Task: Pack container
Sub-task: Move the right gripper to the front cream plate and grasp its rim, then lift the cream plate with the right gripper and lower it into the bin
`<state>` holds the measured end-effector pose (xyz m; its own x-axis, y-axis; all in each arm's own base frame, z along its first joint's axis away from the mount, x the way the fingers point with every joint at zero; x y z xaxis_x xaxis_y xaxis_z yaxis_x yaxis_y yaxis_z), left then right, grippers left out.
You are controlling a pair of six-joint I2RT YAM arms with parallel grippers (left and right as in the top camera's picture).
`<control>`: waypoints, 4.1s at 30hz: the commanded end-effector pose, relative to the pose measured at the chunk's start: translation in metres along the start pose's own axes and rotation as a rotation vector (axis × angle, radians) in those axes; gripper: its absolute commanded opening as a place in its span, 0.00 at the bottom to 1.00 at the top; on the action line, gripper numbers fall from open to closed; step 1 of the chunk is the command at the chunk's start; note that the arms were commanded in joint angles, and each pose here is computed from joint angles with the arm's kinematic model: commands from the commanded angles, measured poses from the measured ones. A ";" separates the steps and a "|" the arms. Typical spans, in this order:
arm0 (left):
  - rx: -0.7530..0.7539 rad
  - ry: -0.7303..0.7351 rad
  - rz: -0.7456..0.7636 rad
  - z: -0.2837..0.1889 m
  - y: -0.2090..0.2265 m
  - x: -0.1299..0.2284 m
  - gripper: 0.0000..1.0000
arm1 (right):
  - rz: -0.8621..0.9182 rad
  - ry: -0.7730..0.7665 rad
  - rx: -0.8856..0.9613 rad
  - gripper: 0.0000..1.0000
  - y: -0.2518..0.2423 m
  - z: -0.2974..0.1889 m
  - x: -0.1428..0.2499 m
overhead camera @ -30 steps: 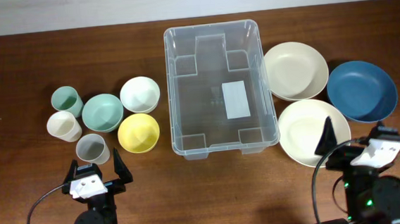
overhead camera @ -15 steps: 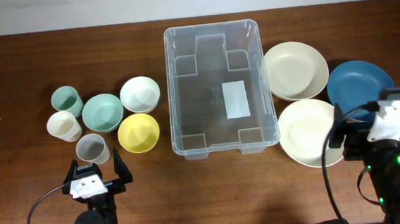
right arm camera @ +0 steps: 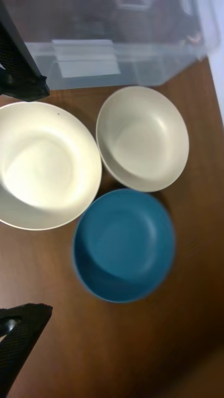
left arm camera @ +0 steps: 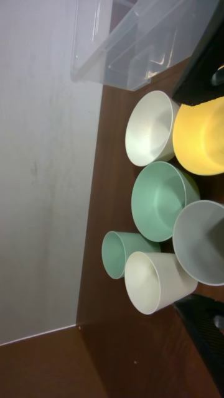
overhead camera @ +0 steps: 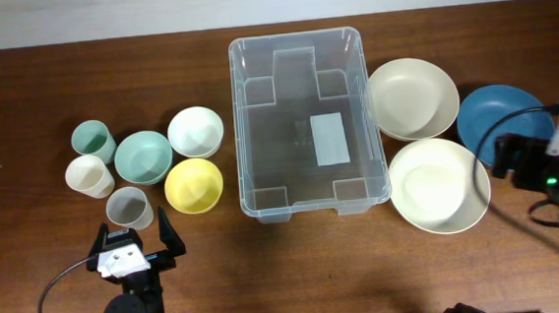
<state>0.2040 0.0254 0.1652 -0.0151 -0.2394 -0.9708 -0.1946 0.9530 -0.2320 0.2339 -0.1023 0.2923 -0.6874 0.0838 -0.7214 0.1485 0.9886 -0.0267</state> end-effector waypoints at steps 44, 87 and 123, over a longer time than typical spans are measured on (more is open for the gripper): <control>-0.007 -0.004 0.012 0.000 0.001 0.001 0.99 | 0.397 0.386 -0.230 0.99 0.001 0.164 0.166; -0.007 -0.004 0.012 0.000 0.001 0.001 1.00 | 0.474 0.401 -0.189 0.04 0.001 0.179 0.189; -0.007 -0.004 0.012 0.000 0.001 0.001 0.99 | 0.349 -0.271 -0.455 0.04 0.009 0.038 0.023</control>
<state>0.2039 0.0257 0.1652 -0.0146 -0.2393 -0.9708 -0.1968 0.9526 -0.2319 0.2356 -0.1083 0.2008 -0.4940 0.4907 -0.7178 0.1115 0.8544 0.5074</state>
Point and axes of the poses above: each gripper's point midway between its finger pads, its own z axis out along the fingers, its own y axis along the line the jaws close on, x = y × z, the point moved 4 cm from there along -z, back along the fingers, and after that the axes turned 10 degrees about -z, right-handed, at the moved point
